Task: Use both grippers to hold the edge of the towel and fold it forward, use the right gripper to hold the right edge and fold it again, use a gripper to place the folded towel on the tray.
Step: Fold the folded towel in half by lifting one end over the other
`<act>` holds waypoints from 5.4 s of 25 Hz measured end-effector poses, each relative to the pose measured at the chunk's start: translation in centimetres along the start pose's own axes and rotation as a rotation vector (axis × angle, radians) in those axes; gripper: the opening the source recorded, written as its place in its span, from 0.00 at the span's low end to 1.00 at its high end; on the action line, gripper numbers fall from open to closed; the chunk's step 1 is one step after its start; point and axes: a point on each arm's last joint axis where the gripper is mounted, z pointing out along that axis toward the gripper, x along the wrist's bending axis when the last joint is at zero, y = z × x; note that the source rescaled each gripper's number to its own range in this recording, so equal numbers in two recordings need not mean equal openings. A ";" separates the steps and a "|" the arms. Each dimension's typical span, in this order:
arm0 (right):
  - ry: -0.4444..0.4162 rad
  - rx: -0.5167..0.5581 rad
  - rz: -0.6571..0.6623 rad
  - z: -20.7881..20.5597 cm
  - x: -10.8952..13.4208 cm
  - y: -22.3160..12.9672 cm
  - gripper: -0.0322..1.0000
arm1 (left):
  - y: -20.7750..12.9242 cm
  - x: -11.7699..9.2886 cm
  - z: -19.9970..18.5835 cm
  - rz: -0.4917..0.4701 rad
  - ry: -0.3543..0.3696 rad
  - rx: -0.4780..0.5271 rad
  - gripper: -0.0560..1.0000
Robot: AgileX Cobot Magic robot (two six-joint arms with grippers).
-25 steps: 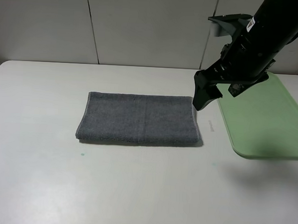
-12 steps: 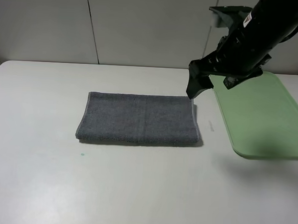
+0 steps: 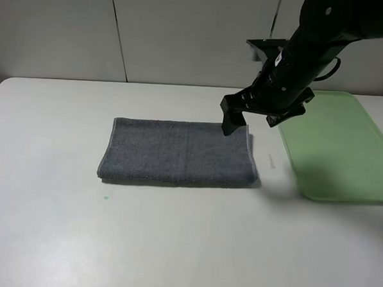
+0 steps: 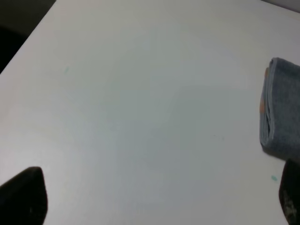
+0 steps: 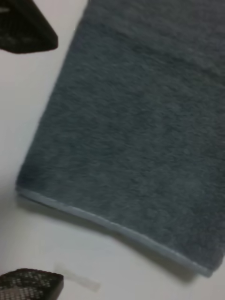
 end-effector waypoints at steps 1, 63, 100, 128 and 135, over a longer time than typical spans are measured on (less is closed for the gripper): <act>-0.001 0.005 0.001 0.5 0.0 0.1 1.00 | 0.0 0.0 0.0 -0.001 0.001 0.000 1.00; -0.048 0.226 0.287 12.2 -4.3 1.5 0.74 | 0.0 0.0 0.0 -0.002 0.003 -0.001 1.00; -0.106 0.211 0.223 4.9 -4.2 2.5 0.08 | 0.0 0.0 0.0 -0.002 0.003 -0.001 1.00; -0.304 0.268 0.186 -1.7 -5.4 2.9 0.08 | 0.0 0.0 0.0 -0.002 0.003 -0.001 1.00; -0.241 0.256 0.179 0.0 -3.4 3.2 0.08 | 0.0 0.0 0.0 -0.002 0.003 -0.001 1.00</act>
